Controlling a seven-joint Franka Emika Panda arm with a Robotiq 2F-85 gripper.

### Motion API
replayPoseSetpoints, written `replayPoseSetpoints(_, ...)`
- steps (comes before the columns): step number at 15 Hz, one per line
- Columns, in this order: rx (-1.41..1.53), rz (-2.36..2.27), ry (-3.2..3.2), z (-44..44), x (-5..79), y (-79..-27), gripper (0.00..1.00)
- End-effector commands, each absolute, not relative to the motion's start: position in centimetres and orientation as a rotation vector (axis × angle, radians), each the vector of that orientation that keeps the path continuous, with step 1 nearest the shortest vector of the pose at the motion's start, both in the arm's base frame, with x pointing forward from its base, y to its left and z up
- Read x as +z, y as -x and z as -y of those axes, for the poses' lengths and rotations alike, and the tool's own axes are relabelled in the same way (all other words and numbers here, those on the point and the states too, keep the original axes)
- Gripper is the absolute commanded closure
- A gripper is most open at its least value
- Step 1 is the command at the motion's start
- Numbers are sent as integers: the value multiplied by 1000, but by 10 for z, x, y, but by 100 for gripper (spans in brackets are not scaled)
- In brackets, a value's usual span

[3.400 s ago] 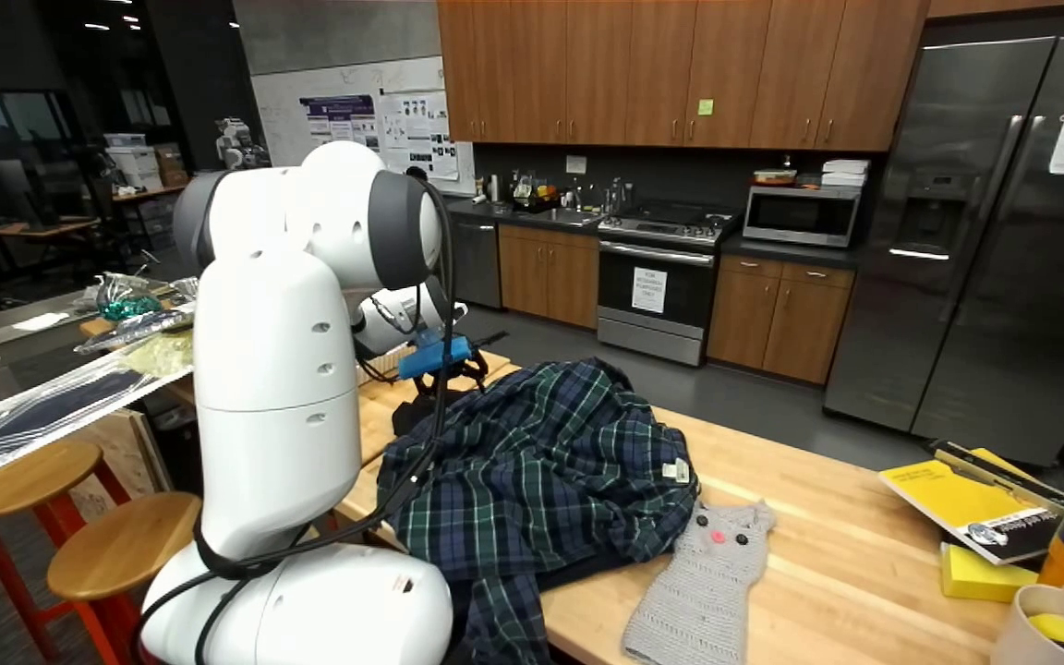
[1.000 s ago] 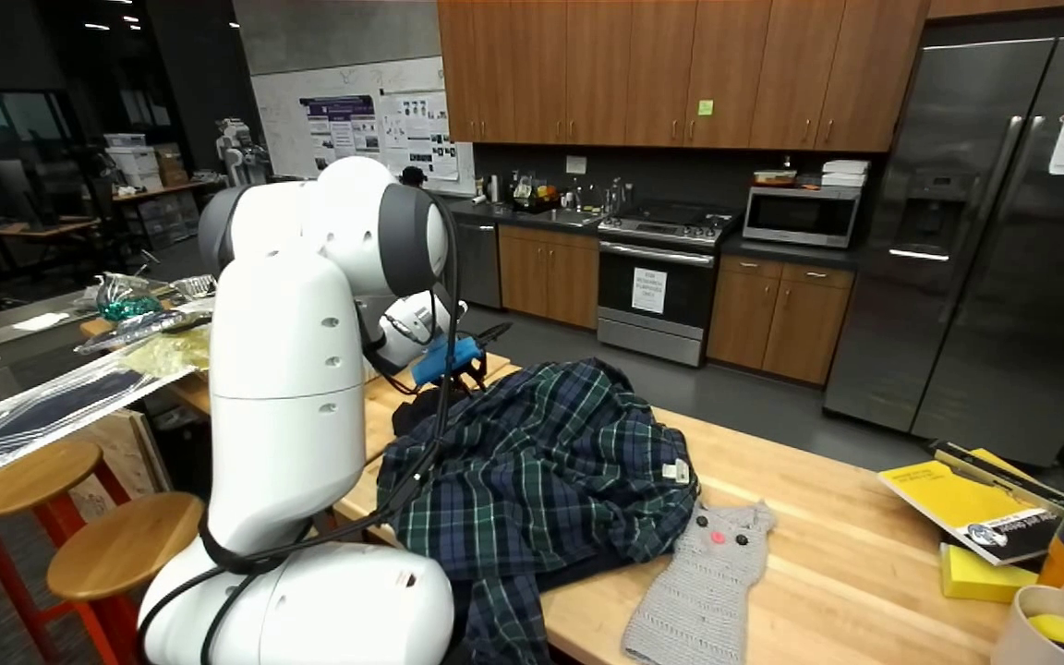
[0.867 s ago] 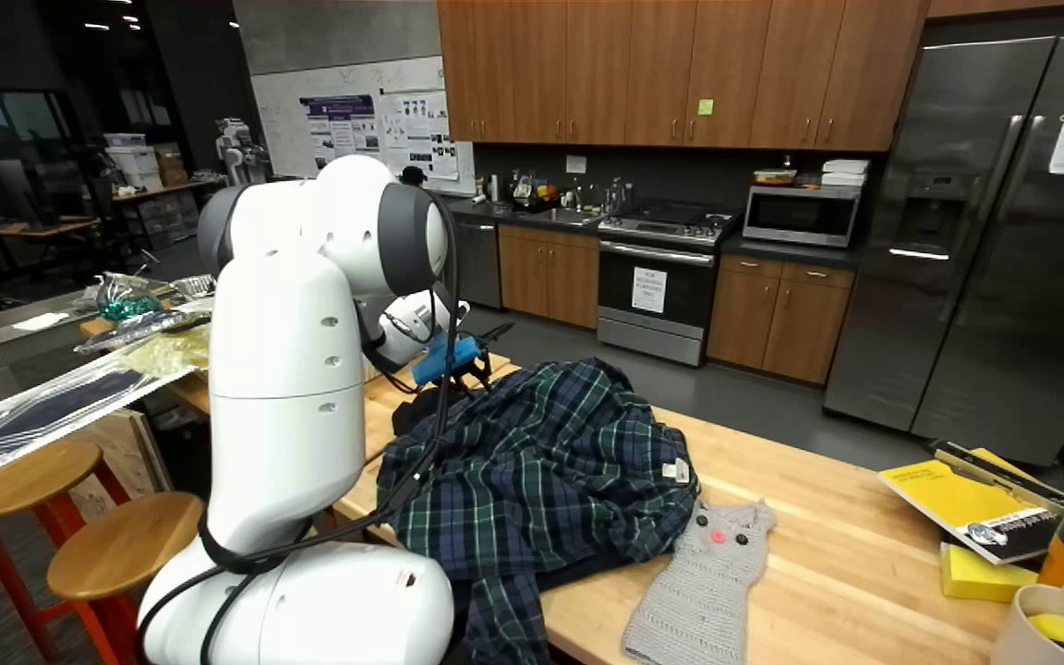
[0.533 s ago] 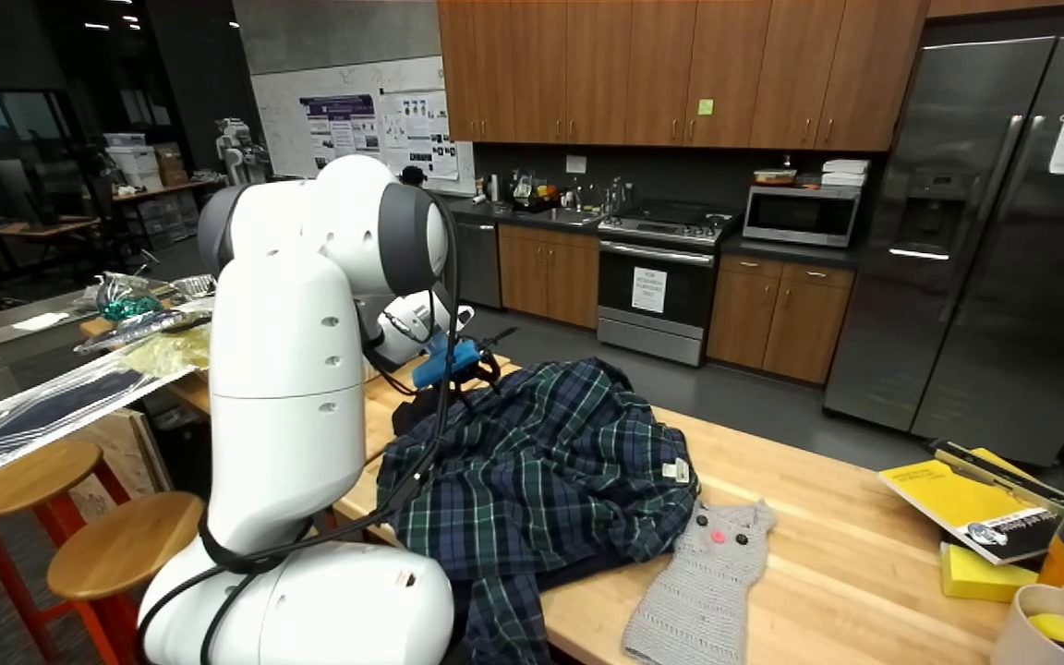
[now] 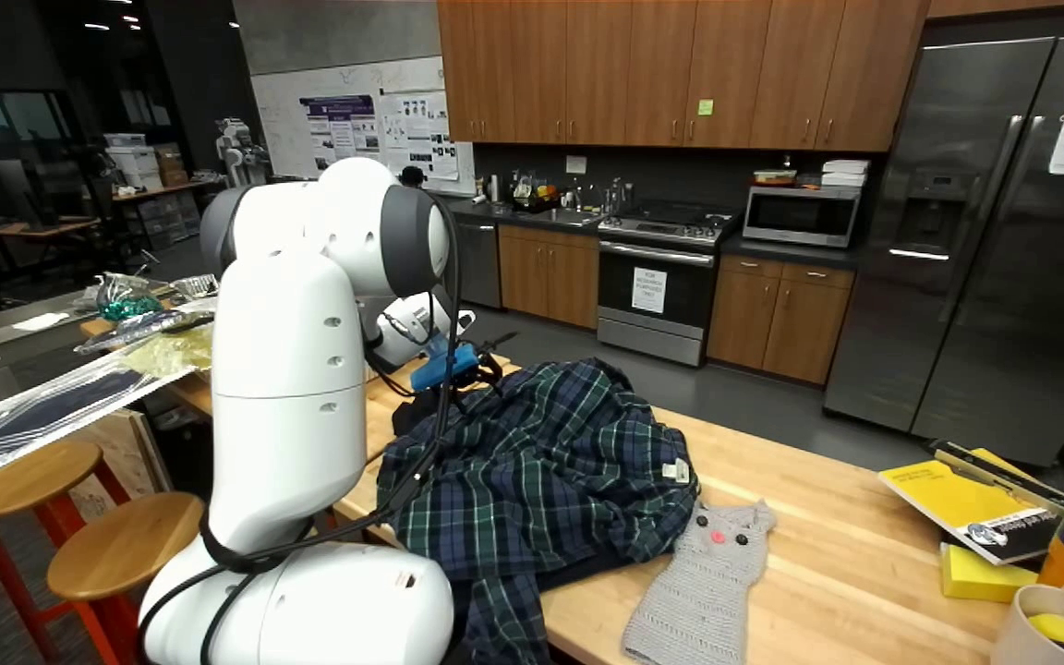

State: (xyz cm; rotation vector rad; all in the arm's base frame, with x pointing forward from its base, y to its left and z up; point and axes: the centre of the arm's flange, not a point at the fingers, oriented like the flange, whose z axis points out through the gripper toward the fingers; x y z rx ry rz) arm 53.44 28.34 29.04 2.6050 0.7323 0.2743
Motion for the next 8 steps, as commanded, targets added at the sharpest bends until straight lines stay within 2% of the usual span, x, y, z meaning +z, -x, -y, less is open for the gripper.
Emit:
replayPoseSetpoints(1,272,-712,-2636,-283,291,-535,30)
replayPoseSetpoints(3,271,-706,-2649,-283,291,-536,43)
replayPoseSetpoints(8,271,-694,-2668,-281,293,-537,84)
